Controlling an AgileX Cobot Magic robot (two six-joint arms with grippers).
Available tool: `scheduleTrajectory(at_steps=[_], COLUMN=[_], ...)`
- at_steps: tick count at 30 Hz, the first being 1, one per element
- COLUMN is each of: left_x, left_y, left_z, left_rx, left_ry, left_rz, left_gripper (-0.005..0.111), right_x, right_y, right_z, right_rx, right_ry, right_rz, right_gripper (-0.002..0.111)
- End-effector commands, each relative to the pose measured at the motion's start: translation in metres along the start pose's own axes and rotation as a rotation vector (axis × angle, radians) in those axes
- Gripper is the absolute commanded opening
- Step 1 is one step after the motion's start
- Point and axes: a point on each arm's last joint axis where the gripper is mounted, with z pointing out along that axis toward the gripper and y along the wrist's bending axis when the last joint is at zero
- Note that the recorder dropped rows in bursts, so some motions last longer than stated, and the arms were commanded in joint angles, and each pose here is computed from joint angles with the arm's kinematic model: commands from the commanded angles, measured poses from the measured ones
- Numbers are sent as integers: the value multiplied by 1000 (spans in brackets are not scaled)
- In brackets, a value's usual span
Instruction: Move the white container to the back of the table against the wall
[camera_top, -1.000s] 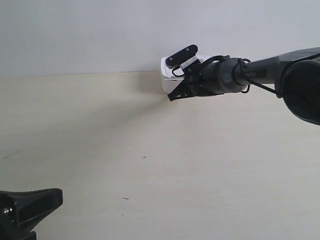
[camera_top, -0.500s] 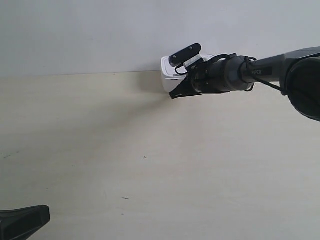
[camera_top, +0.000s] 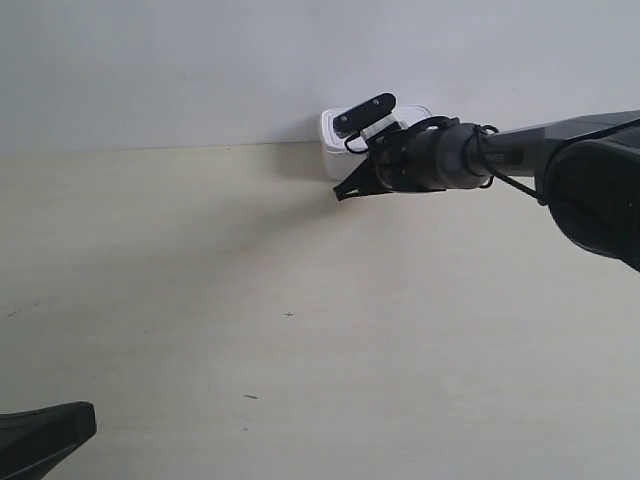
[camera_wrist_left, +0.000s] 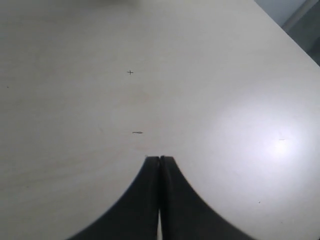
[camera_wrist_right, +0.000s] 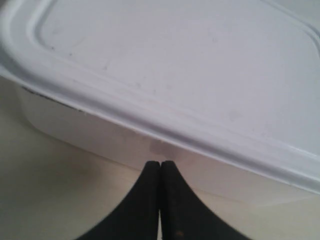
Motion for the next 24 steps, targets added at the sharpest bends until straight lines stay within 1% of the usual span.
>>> scheduleTrajectory(at_steps=[1,18,24], left_x=[1,1,1], left_y=[0,0,0], left_z=[-1,-1,-1], left_rx=[-1,1,4], left_ry=[4,3,1], left_rz=[2,5,5], left_gripper=[0,0,0], right_x=[-7,-13,-11], right_y=[-3,-6,-8], right_z=[1,3,3], right_rx=[12,40,76], right_ry=[-21,-11,10], right_rz=[-10,-25,-25], right_gripper=[0,0,0])
